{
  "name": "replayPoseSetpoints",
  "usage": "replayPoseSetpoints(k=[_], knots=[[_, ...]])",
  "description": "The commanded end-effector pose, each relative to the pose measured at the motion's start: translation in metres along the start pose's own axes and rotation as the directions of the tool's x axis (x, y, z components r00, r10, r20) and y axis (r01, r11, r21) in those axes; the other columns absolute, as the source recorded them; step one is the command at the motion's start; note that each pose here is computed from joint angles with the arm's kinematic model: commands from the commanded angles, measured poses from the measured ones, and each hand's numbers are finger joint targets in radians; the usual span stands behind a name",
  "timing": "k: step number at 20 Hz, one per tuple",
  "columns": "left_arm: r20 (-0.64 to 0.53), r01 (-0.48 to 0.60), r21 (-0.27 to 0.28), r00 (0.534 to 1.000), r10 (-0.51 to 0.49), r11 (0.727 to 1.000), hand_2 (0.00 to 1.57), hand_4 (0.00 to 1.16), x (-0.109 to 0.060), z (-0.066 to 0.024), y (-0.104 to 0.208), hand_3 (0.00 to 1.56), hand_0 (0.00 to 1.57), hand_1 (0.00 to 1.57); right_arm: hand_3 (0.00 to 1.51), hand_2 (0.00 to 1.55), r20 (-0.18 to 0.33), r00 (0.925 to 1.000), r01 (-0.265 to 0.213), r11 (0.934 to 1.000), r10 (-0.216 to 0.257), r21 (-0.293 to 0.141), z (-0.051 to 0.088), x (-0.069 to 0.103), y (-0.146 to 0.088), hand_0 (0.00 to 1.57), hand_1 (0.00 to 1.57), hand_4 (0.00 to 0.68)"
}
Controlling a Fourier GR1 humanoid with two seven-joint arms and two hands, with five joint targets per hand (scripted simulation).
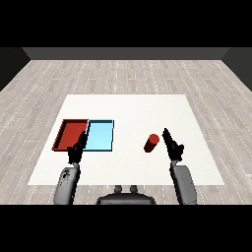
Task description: Pick the red can and put it in the red box
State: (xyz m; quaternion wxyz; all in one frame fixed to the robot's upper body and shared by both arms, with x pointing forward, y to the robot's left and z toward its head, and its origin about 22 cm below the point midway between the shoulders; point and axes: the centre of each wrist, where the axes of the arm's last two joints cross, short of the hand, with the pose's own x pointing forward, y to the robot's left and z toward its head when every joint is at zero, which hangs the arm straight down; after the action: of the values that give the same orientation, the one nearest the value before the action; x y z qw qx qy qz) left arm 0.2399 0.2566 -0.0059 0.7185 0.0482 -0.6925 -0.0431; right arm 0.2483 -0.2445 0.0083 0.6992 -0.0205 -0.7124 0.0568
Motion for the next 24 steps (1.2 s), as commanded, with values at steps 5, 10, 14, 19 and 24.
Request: replayPoseSetpoints(k=[5, 10, 14, 19, 24], knots=[[0.020, -0.027, -0.008, 0.999, 0.027, 1.000, 0.00, 0.00, 0.012, -0.0078, -0.005, 0.00, 0.00, 0.00, 0.00, 0.00, -0.014, 0.9998, 0.012, 0.9979, -0.013, -0.064, 0.016, -0.011, -0.100, 0.00, 0.00, 0.000], [0.448, -0.111, -0.010, 0.888, 0.104, 0.994, 0.00, 0.00, 0.039, -0.0078, -0.002, 0.00, 0.00, 0.00, 0.00, 0.00, 0.306, 0.9486, 0.094, 0.9949, -0.079, -0.035, 0.008, -0.001, -0.110, 0.00, 0.00, 0.000], [0.458, -0.121, -0.012, 0.882, 0.113, 0.993, 0.00, 0.00, 0.010, -0.0145, -0.005, 0.00, 0.00, 0.00, 0.00, 0.00, 0.323, 0.9422, 0.100, 0.9948, -0.090, -0.016, 0.010, -0.022, -0.120, 0.00, 0.00, 0.000], [0.468, -0.132, -0.015, 0.875, 0.123, 0.991, 0.00, 0.00, 0.007, -0.0050, -0.009, 0.00, 0.00, 0.00, 0.00, 0.00, 0.304, 0.9476, 0.108, 0.9940, -0.097, -0.017, 0.014, -0.028, -0.120, 0.00, 0.00, 0.000], [0.480, -0.142, -0.026, 0.867, 0.137, 0.990, 0.00, 0.00, 0.023, -0.0029, -0.024, 0.00, 0.00, 0.00, 0.00, 0.00, 0.309, 0.9428, 0.125, 0.9919, -0.126, 0.023, 0.008, -0.035, -0.120, 0.00, 0.00, 0.000]])
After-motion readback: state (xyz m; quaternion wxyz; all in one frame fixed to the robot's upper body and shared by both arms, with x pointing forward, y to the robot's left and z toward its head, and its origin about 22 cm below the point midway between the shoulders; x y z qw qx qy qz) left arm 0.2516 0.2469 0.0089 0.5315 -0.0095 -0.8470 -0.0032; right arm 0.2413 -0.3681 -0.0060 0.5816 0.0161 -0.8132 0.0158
